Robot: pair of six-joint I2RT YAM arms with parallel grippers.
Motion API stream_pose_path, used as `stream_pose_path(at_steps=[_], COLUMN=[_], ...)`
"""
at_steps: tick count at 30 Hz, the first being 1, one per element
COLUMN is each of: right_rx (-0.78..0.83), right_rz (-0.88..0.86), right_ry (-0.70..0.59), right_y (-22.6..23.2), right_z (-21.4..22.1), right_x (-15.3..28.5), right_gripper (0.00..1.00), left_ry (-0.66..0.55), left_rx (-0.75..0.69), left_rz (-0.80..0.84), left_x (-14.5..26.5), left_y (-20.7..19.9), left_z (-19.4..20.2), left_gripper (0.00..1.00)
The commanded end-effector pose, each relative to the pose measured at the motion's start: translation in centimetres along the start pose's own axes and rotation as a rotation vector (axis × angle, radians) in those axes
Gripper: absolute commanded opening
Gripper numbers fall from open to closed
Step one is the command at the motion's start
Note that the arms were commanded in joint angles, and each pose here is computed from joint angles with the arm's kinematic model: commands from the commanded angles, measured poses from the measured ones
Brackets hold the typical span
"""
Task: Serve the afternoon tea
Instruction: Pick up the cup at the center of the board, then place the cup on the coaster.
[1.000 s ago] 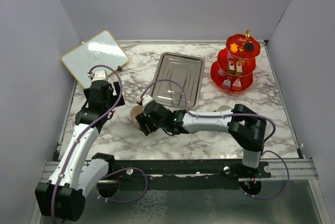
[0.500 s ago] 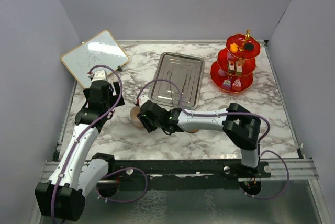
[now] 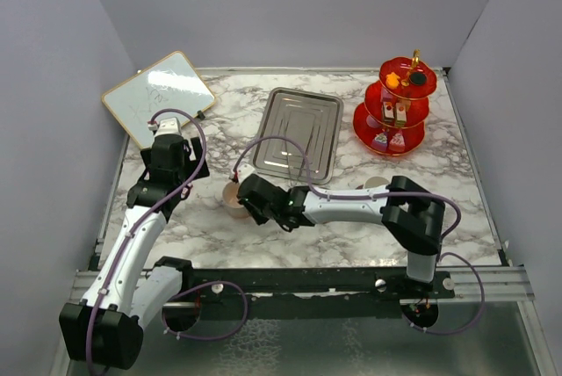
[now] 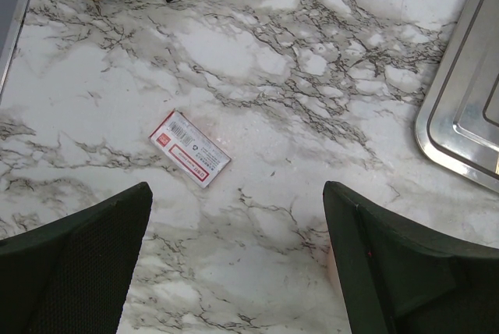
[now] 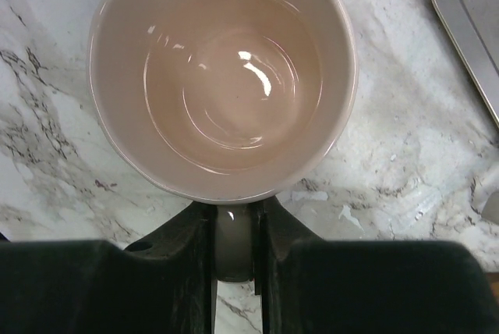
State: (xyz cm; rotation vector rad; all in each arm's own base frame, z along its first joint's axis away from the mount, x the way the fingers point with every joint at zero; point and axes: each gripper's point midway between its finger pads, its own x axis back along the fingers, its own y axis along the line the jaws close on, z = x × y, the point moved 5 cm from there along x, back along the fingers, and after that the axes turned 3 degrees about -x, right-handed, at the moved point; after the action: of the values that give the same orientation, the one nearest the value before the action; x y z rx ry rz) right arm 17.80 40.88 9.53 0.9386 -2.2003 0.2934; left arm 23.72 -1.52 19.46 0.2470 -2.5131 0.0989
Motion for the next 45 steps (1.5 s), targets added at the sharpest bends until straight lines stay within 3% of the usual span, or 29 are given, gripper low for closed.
stream_pose_path(at_steps=[1, 20, 31, 45], right_rx=[-0.027, -0.112, -0.078, -0.162], right_rz=[0.021, -0.032, -0.086, 0.119], right_ry=[-0.067, -0.052, -0.125, -0.188], right_y=[-0.4, -0.9, -1.0, -4.9], right_z=[-1.2, 1.0, -0.2, -0.8], right_x=[2.2, 5.6, 8.8, 13.5], right_gripper=[0.03, 0.01, 0.01, 0.01], left_ry=[-0.020, 0.001, 0.005, -0.002], left_rx=[-0.007, -0.014, -0.015, -0.008], left_rz=[-0.012, 0.003, -0.005, -0.018], left_x=[-0.1, -0.4, -0.5, -0.5], left_y=[0.1, -0.1, 0.0, 0.1], left_z=[-0.3, 0.0, 0.1, 0.1], left_gripper=[0.95, 0.97, 0.99, 0.99])
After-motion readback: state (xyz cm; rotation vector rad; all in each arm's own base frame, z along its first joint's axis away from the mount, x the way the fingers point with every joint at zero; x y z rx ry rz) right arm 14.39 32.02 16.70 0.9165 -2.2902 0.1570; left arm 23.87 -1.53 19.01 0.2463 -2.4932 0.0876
